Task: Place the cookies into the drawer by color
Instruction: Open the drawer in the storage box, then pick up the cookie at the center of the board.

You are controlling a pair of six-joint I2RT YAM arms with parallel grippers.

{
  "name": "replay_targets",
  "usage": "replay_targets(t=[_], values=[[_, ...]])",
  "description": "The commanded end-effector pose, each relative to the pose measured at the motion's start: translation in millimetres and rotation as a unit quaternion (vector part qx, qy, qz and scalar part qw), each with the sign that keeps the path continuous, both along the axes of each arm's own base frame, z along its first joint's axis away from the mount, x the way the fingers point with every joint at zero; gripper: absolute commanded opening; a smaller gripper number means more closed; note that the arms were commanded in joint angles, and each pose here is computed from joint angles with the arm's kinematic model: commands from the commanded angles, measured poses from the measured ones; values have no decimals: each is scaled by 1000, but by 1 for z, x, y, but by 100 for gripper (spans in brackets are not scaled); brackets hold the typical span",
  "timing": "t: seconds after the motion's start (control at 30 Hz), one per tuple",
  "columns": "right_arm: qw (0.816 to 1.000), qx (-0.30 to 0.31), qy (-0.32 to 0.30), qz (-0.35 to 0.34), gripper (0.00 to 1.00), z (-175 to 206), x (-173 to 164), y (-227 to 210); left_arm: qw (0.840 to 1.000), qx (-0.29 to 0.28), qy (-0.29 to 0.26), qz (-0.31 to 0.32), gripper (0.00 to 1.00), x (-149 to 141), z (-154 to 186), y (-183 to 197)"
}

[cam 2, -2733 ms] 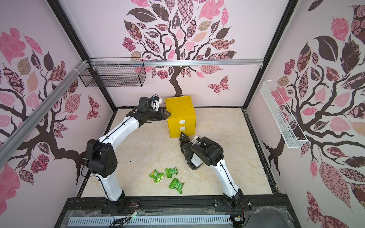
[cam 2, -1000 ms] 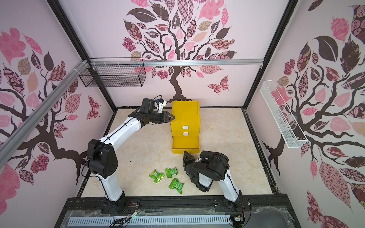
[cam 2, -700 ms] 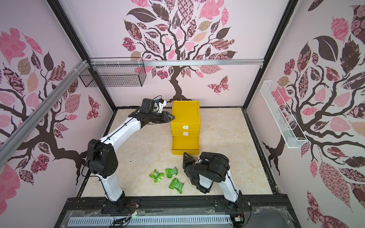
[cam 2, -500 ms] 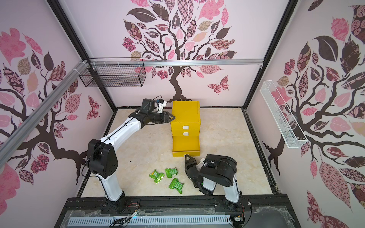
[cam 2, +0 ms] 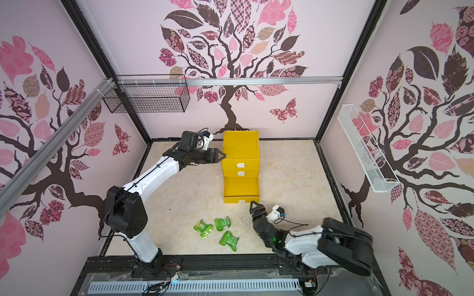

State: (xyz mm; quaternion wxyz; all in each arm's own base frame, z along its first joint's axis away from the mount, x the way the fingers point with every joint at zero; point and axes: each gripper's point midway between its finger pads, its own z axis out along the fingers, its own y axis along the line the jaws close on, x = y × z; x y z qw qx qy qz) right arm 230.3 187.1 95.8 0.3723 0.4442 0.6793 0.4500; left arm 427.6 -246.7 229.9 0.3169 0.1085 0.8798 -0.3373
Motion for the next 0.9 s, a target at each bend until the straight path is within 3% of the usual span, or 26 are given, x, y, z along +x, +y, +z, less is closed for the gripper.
replay_targets(t=[0.0, 0.1, 0.23, 0.4, 0.53, 0.7, 0.77, 0.87], values=[[978, -205, -22, 12, 88, 10, -7, -37, 999, 27, -40, -4, 75, -14, 15, 14], [959, -275, -65, 27, 93, 37, -14, -58, 996, 33, -80, -12, 78, -28, 31, 21], [933, -342, -102, 52, 99, 45, -27, -83, 990, 46, -129, -25, 83, -49, 45, 31], [902, -382, -177, 93, 99, 59, -37, -87, 980, 75, -181, -41, 91, -76, 54, 46], [838, -476, -213, 159, 99, 73, -39, -69, 975, 103, -191, -41, 97, -92, 51, 60], [755, -541, -273, 249, 99, 90, -43, -32, 969, 133, -195, -74, 97, -123, 41, 73], [737, -550, -280, 274, 99, 91, -44, -21, 967, 146, -189, -91, 97, -137, 30, 76], [726, -535, -290, 319, 99, 84, -48, -1, 966, 149, -178, -111, 97, -155, 12, 83]])
